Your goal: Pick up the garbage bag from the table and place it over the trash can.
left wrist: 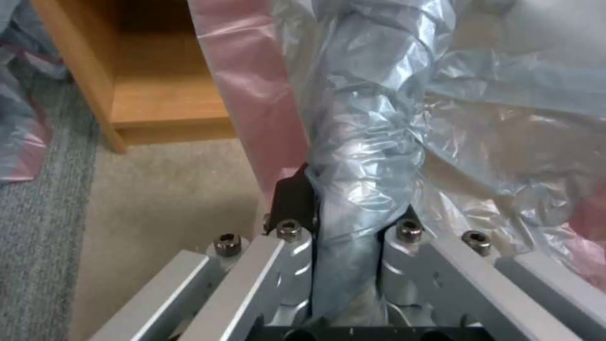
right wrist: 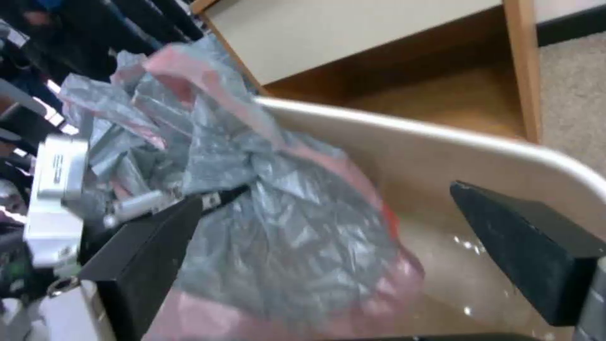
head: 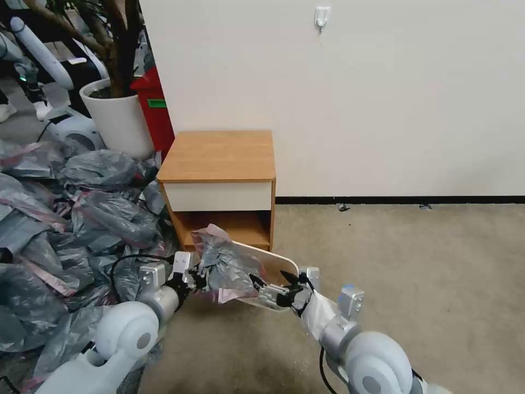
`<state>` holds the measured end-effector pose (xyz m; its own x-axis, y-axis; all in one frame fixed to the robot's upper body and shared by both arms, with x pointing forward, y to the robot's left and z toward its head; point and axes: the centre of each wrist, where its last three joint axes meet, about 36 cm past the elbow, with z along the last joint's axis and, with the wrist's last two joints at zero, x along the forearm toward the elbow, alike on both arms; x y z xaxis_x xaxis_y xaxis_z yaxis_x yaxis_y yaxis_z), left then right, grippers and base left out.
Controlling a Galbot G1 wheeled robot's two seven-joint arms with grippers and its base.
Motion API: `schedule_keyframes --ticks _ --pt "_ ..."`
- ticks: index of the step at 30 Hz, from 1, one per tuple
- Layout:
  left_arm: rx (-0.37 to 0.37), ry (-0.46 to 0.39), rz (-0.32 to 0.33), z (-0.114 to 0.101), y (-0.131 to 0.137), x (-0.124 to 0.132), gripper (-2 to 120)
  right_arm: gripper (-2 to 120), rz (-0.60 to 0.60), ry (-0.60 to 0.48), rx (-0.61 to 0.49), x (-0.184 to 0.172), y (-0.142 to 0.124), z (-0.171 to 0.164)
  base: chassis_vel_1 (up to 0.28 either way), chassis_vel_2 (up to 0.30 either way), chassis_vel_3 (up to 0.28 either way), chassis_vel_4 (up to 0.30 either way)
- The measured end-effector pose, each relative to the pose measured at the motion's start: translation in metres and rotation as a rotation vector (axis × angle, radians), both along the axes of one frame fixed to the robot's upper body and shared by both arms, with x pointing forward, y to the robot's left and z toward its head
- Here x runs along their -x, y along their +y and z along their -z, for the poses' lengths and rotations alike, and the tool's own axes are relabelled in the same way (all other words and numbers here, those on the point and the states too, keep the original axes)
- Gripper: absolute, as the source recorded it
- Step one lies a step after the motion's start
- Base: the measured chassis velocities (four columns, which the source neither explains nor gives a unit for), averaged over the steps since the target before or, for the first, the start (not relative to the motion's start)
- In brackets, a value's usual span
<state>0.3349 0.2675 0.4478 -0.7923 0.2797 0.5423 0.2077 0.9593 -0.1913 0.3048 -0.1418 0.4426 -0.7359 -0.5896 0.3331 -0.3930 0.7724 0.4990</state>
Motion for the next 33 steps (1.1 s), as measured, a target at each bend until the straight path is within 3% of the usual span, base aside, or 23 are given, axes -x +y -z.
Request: schedule_keyframes --ticks 21,26,33 --pt "-0.007 -0.001 0.002 -0.008 0.001 0.013 10 97 -0.036 0.022 0.065 -0.037 0.038 0.028 0.0 0.0 0.0 0.0" --pt "-0.007 0.001 0.003 -0.007 0.001 0.013 10 89 -0.031 0.025 0.075 -0.042 0.044 0.031 0.0 0.0 0.0 0.0" --pt "-0.011 0.012 0.0 -0.002 0.001 0.009 10 61 -0.026 0.022 0.076 -0.046 0.045 0.033 0.0 0.0 0.0 0.0"
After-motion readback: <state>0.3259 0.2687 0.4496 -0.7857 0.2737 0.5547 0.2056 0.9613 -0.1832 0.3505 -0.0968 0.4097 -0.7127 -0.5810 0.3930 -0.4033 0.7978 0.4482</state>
